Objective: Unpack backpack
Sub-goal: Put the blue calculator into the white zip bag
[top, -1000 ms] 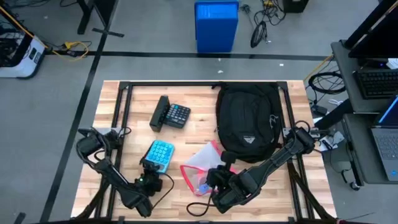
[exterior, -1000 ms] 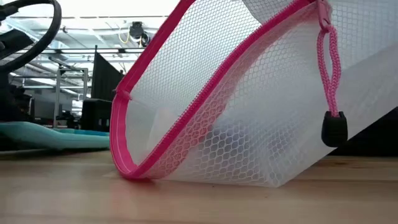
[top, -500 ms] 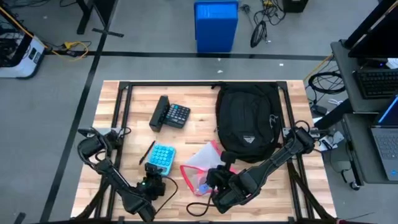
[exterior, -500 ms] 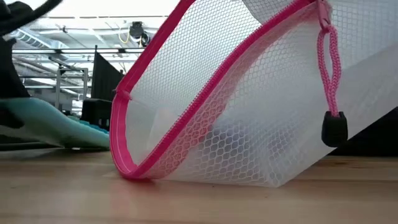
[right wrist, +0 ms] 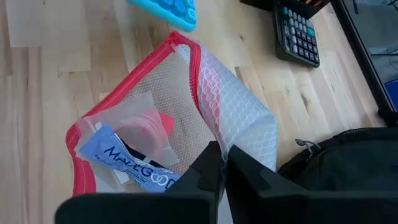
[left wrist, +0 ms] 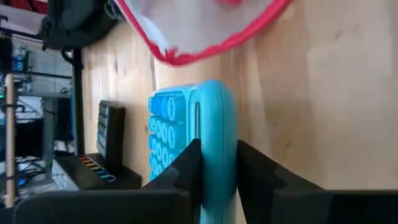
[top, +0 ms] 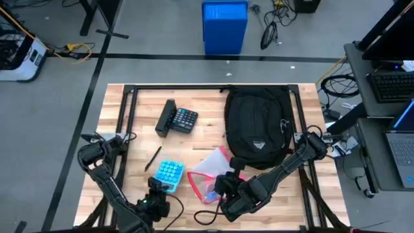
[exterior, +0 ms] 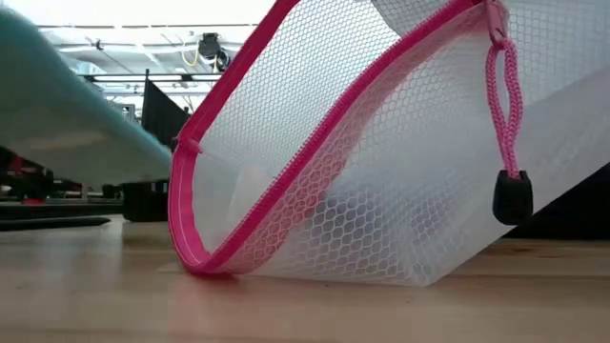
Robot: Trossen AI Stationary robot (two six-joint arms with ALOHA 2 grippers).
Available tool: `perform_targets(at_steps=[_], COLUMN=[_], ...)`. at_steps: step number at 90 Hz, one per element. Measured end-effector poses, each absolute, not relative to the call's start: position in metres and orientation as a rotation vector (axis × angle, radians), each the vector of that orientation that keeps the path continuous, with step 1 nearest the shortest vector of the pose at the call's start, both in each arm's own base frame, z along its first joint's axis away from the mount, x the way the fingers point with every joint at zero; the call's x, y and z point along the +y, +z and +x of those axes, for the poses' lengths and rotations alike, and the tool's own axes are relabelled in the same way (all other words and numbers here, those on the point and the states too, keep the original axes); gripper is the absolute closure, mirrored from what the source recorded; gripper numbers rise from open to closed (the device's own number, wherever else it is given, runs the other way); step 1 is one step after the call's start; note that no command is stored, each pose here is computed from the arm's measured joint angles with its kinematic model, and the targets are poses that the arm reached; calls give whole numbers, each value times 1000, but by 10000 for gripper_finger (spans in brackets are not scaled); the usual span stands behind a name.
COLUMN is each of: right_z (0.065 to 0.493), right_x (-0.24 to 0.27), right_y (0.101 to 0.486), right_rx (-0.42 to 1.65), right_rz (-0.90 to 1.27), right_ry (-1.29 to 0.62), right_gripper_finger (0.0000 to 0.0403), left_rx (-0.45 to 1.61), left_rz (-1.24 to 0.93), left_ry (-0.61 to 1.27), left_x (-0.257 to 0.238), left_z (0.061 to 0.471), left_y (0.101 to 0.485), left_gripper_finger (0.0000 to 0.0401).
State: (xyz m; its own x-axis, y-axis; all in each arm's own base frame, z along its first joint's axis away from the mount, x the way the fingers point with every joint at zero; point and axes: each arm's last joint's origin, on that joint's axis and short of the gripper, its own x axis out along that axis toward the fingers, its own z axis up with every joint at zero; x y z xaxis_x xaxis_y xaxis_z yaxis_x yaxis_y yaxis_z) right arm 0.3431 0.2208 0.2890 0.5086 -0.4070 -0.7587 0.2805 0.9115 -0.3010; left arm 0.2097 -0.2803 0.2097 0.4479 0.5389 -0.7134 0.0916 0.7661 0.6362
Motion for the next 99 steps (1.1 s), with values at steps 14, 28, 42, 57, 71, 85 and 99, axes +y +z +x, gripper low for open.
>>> perform_targets(at_steps=[14, 28, 42, 57, 71, 85, 99], right_z=[343, 343, 343, 343, 343, 344, 346], right_x=[221, 221, 221, 221, 221, 219, 218], right_y=[289, 289, 289, 289, 289, 289, 289], right_rx=[951, 951, 951, 951, 951, 952, 945], right_rz=[-146, -146, -146, -146, -146, -144, -134], right_ry=[-416, -416, -416, -416, -416, -420, -422], right_gripper_finger=[403, 403, 403, 403, 403, 403, 403], left_rx=[1048, 1031, 1018, 997, 965, 890, 782], left_rz=[620, 611, 611, 594, 584, 571, 612], left_ry=[273, 246, 223, 198, 144, 141, 118], left_x=[-290, -295, -297, -304, -314, -319, -325], left_z=[212, 213, 215, 212, 205, 204, 214], left_y=[226, 234, 240, 250, 264, 275, 278], left_gripper_finger=[337, 339, 339, 339, 339, 340, 340])
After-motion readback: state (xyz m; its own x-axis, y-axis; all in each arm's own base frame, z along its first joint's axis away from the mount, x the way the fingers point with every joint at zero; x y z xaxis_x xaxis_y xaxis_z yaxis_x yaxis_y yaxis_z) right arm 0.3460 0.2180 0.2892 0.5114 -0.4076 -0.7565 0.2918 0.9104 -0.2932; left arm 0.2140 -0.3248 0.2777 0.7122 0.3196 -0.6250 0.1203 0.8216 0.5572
